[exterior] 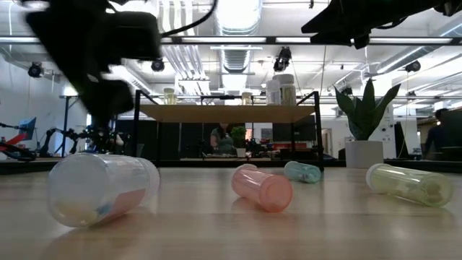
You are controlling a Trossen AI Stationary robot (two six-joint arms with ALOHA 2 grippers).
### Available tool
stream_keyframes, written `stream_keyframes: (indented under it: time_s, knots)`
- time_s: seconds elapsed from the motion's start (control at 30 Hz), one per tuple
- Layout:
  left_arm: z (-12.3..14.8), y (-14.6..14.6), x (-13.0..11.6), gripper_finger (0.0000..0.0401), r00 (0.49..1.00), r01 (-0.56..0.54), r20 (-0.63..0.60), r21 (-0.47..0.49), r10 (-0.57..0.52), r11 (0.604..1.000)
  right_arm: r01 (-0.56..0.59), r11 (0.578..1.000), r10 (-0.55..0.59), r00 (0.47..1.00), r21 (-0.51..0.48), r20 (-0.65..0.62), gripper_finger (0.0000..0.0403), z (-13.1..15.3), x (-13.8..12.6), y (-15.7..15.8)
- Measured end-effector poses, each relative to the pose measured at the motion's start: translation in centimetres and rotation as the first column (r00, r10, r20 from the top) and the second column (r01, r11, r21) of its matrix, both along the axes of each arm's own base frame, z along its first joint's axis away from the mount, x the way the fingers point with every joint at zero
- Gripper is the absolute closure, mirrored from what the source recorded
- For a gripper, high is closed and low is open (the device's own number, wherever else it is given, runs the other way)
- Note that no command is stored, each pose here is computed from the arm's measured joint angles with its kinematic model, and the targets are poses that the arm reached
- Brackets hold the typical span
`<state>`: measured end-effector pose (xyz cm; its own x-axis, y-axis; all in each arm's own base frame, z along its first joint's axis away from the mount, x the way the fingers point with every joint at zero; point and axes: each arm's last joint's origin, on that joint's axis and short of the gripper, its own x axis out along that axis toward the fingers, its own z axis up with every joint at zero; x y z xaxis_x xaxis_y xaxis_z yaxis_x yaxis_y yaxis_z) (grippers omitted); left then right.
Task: Pick and place medicine bottles onto shelf by color
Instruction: Put the pink pill bottle on the shelf
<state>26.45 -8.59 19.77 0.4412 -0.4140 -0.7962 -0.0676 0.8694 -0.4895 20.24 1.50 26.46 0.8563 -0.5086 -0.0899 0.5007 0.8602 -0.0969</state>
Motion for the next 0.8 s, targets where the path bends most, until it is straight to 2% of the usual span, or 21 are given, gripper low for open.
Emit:
stream_keyframes:
  time_s: [0.13,0.27,0.37,0.47,0.63,0.8]
  knots:
    - [0.5,-0.8,-2.5,0.0152,0.983,-0.058,-0.176,-0.012,0.055,0.998,0.000,1.000,0.000,1.000,-0.001,0.000,0.0127,0.0,0.0,0.0]
    - [1.1,-1.6,-4.7,0.0152,0.920,-0.204,-0.346,-0.028,0.182,0.979,0.000,1.000,0.000,1.000,-0.004,-0.004,0.0127,0.0,0.0,0.0]
    - [1.4,-2.5,-5.8,0.0152,0.851,-0.357,-0.432,-0.060,0.298,0.932,0.000,1.000,0.000,1.000,-0.004,-0.005,0.0127,0.0,0.0,0.0]
    - [1.0,-3.4,-6.8,0.0152,0.769,-0.479,-0.506,-0.050,0.391,0.876,-0.001,1.000,0.001,1.000,-0.007,-0.011,0.0130,-0.1,0.0,0.0]
    - [-0.4,-4.9,-8.6,0.0152,0.647,-0.600,-0.593,-0.009,0.479,0.800,-0.001,1.000,0.001,1.000,-0.011,-0.029,0.0131,-0.2,0.0,0.0]
    - [-2.3,-6.4,-8.7,0.0152,0.582,-0.702,-0.618,-0.053,0.529,0.710,-0.001,1.000,0.001,0.999,-0.012,-0.032,0.0133,-0.2,0.0,0.0]
